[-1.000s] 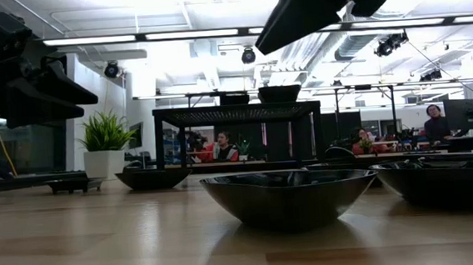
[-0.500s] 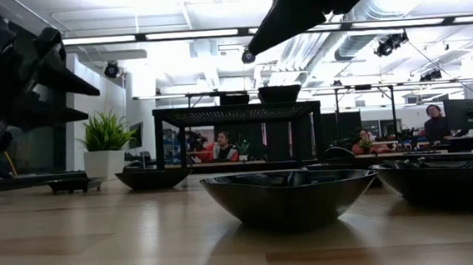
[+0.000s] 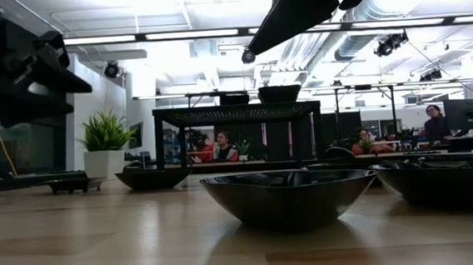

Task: Pick & Place Mini shaped plates
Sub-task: Stack the square plate on top of the square plate on the shelf

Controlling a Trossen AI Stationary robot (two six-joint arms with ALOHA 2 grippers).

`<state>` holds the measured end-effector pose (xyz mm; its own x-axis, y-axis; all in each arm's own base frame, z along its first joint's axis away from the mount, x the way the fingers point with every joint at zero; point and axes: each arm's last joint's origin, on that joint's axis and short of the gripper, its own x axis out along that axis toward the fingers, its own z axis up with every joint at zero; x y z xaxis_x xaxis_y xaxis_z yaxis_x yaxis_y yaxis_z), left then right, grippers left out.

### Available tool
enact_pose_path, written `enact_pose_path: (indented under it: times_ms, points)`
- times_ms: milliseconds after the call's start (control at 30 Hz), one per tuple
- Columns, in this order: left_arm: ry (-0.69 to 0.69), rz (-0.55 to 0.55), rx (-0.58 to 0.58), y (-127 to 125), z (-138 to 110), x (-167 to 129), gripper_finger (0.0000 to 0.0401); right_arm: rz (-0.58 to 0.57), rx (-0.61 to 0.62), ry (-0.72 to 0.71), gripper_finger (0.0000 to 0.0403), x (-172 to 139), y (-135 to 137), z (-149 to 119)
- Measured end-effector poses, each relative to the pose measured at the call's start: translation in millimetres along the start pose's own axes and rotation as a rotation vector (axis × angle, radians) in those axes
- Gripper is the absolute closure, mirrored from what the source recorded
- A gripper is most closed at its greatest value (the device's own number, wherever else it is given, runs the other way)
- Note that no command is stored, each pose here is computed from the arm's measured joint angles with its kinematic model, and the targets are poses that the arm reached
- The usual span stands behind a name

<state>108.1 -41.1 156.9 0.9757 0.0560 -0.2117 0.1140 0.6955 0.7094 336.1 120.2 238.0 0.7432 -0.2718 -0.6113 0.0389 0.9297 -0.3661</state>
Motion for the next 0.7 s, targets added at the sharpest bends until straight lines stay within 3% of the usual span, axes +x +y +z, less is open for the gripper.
enact_pose_path:
  times_ms: [100, 233, 300, 467, 700]
  points:
    - [0.027, 0.098, -0.278, 4, 1, 0, 0.0213, 0.000, 0.000, 0.000, 0.0206, 0, 0, 0]
    - [0.139, 0.351, -0.471, 13, -1, -3, 0.0213, 0.004, 0.002, 0.000, 0.0207, 0, 0, 0]
    - [0.165, 0.421, -0.595, 16, -1, -4, 0.0213, 0.015, 0.013, 0.001, 0.0208, 0, 0, 0]
    - [0.217, 0.376, -0.881, 29, 7, -14, 0.0213, 0.018, 0.043, 0.010, 0.0206, 0, 1, -1]
    - [0.347, 0.341, -0.973, 71, 27, -40, 0.0213, 0.018, 0.041, 0.010, 0.0206, 0, 1, -1]
